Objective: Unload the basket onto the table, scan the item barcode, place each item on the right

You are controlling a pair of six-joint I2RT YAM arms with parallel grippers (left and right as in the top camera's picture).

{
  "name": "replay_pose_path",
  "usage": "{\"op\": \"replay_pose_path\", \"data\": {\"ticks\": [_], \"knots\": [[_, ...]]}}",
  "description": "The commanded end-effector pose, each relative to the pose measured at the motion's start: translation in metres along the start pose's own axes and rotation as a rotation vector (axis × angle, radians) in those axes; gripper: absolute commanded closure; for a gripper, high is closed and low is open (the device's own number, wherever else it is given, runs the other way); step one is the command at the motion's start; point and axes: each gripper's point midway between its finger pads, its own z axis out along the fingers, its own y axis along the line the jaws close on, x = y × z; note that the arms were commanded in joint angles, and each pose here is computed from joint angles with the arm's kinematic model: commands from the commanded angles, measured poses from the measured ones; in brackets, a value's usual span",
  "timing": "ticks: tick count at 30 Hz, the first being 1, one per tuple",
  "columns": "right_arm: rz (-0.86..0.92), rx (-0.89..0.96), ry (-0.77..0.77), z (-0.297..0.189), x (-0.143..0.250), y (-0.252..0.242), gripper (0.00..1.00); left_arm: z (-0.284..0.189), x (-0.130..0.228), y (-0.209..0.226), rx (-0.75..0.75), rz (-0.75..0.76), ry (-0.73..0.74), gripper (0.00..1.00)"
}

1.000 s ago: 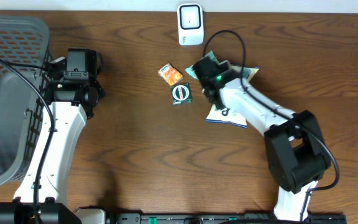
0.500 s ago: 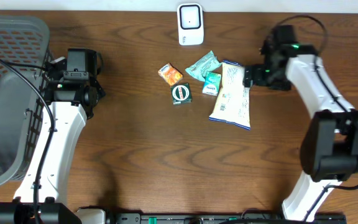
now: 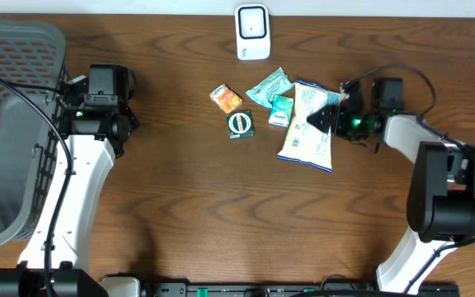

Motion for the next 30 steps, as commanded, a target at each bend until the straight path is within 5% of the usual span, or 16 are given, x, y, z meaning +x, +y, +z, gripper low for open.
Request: {"op": "replay_pose_path", "data": {"ticks": [1, 2, 11, 22, 30], "knots": [[0.069, -0.036, 0.025, 0.010, 0.014, 0.007, 0.90, 0.003, 0.000, 0.005, -0.028, 0.016, -0.003, 0.02], [0.075, -0.040, 0.015, 0.009, 0.011, 0.008, 0.99, 0.003, 0.000, 0.005, -0.028, 0.016, -0.003, 0.02], [-0.014, -0.049, -0.153, -0.037, -0.045, 0.044, 0.99, 0.003, 0.000, 0.005, -0.028, 0.015, -0.003, 0.02], [-0.230, 1.095, -0.440, -0.176, -0.052, 0.014, 0.98, 0.003, 0.000, 0.005, -0.028, 0.016, -0.003, 0.02], [-0.412, 1.516, -0.306, -0.161, -0.025, -0.001, 0.99, 0.003, 0.000, 0.005, -0.028, 0.016, -0.003, 0.02]]}}
